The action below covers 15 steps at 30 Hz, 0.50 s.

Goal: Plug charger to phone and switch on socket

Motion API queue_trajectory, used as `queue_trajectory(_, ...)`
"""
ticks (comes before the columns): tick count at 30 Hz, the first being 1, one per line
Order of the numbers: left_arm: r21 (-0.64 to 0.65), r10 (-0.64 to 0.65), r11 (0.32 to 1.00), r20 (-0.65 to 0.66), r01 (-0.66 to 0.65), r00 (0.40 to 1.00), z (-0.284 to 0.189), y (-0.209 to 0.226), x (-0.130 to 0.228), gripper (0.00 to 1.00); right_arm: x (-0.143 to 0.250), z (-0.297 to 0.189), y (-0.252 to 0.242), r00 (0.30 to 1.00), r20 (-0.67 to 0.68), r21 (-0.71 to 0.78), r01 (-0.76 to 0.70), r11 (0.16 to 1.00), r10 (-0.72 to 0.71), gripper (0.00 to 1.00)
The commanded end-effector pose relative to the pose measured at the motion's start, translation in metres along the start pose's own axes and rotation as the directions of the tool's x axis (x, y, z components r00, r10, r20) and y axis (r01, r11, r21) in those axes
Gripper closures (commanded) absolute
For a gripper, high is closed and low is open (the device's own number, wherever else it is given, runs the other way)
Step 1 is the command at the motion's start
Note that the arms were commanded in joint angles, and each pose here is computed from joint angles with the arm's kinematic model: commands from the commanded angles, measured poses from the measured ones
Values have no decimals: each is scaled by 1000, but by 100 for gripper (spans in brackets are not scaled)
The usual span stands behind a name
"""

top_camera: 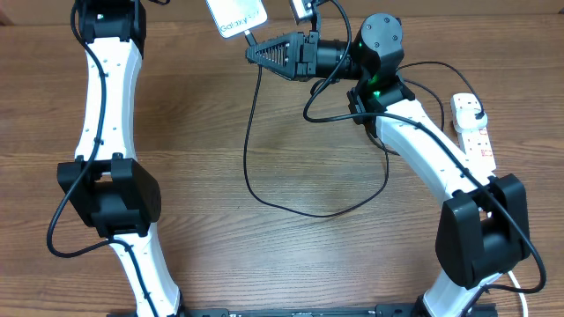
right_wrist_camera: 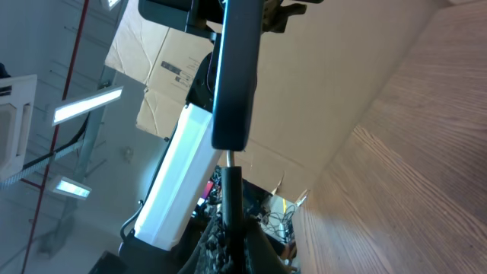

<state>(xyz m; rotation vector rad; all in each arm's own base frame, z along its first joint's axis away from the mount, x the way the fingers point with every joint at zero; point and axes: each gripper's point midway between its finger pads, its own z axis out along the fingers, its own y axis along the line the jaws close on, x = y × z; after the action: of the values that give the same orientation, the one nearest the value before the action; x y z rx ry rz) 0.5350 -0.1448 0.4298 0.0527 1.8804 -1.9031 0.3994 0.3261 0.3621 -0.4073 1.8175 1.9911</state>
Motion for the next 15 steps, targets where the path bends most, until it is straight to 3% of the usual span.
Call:
queue_trajectory(1,11,26,1000,-29,-26,999,-1,-14,6,96,-13,-3,19,998,52,-5,31,1000,-31,96)
queue_trajectory(15,14,37,999,-53,-36,998,-2,-14,10,96,-17,-3,18,997,77,2,28,1000,-28,96)
